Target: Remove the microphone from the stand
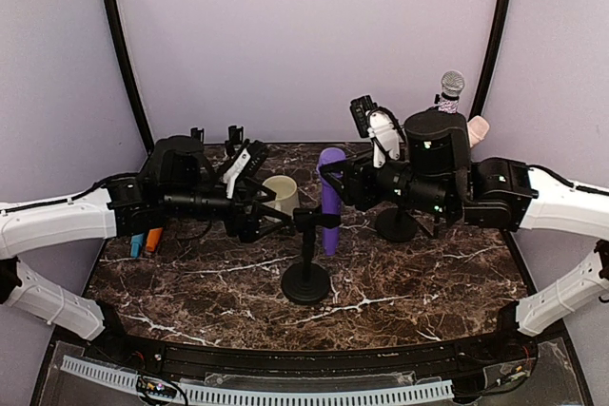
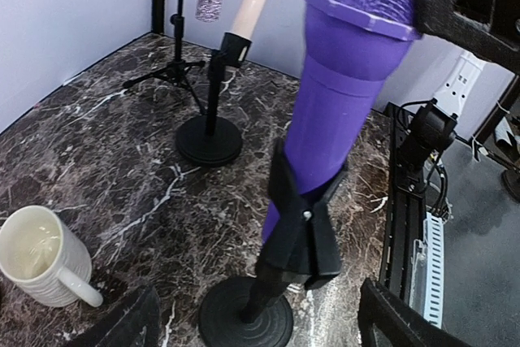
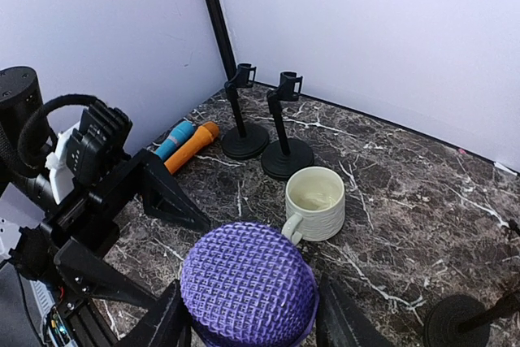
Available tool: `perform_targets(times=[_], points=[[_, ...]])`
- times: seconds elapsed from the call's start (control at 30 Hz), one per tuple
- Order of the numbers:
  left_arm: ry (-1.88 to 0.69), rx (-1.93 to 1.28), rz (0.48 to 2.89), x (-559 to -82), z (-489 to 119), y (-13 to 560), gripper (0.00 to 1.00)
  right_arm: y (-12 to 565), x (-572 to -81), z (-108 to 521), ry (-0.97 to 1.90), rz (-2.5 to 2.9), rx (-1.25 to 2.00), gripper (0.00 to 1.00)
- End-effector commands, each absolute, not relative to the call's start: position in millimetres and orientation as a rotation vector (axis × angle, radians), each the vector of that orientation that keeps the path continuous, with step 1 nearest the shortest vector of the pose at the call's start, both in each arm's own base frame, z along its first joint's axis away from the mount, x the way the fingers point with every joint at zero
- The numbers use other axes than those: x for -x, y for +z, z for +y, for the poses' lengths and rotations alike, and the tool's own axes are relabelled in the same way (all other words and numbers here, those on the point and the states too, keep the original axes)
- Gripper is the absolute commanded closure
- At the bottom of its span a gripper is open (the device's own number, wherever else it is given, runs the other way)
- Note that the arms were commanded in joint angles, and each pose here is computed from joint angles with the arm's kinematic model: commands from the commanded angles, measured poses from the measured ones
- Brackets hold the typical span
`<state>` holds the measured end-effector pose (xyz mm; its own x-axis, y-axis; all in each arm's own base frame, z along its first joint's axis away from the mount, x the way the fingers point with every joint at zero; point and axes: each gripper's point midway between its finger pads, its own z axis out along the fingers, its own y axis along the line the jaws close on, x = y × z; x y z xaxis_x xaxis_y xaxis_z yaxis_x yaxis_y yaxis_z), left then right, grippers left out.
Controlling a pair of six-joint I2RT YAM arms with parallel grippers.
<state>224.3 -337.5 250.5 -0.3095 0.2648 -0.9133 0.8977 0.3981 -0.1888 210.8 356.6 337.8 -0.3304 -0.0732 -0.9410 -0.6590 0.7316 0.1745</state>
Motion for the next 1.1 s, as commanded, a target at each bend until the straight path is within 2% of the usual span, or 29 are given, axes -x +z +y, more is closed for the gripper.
perform_targets(times=[0.0,0.13,0.5,0.63,0.8,0.97,1.07], points=[[-0.982,-1.119,1.710,-202.8,-356.7,263.4,0.14,378.7,-201.1,365.0,0.798,1.696,0.613,0.58],[-1.009,-1.135,1.703,-193.8,-365.7,260.7,0.13,375.5,-201.1,366.3,0.791,1.700,0.626,0.58],[-0.839,-1.136,1.753,-211.9,-372.1,239.0,0.12,372.6,-197.1,370.7,0.818,1.692,0.651,0.58],[-0.831,-1.157,1.735,-212.0,-378.7,239.1,0.15,372.0,-198.2,371.1,0.812,1.694,0.650,0.58],[-0.826,-1.182,1.725,-209.2,-383.1,236.3,0.31,369.4,-199.6,371.2,0.804,1.704,0.643,0.58],[-0.818,-1.195,1.724,-206.3,-382.4,233.7,0.49,361.2,-205.1,371.8,0.765,1.727,0.634,0.46],[-0.822,-1.202,1.725,-204.2,-382.2,232.1,0.57,355.7,-209.0,374.7,0.741,1.742,0.631,0.38]])
